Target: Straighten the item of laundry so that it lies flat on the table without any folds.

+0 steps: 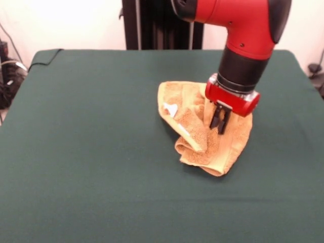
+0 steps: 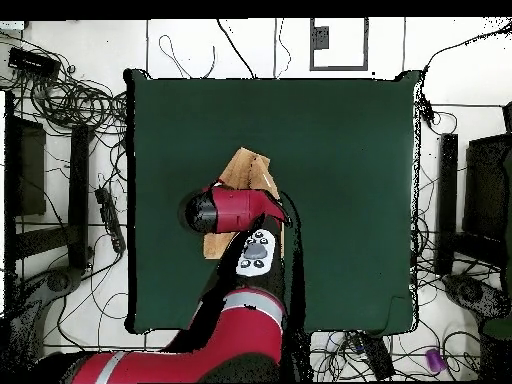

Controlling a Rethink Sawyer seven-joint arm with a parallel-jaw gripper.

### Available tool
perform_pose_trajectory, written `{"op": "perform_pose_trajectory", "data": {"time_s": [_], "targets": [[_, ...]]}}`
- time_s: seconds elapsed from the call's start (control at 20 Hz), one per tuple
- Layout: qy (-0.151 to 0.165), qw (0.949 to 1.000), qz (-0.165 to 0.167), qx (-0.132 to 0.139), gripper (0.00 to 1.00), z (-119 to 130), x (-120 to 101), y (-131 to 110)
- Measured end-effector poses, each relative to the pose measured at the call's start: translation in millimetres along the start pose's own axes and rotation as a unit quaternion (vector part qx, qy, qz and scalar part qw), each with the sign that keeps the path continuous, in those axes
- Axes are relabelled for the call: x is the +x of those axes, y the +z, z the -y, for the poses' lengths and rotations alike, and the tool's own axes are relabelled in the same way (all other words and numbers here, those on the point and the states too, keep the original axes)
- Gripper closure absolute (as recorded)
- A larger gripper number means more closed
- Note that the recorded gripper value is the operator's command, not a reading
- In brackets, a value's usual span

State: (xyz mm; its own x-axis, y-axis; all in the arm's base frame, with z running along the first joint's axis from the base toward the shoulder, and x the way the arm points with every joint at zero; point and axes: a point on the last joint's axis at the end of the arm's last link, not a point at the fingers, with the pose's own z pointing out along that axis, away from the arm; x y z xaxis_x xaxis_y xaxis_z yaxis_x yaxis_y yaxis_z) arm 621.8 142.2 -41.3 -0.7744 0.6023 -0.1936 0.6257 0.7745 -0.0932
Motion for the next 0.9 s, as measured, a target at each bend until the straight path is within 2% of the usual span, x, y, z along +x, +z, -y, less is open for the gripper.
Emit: {"op": "perform_pose_trajectory", "data": {"time_s": [0.4, 0.65, 0.9], "targets": [[0.017, 0.9997, -0.011, 0.016, 1.00, -5, -3, 0], [0.025, 0.9995, -0.013, 0.014, 1.00, -6, -5, -3], [0.034, 0.9993, -0.015, 0.011, 1.00, -2, -8, -15]]}}
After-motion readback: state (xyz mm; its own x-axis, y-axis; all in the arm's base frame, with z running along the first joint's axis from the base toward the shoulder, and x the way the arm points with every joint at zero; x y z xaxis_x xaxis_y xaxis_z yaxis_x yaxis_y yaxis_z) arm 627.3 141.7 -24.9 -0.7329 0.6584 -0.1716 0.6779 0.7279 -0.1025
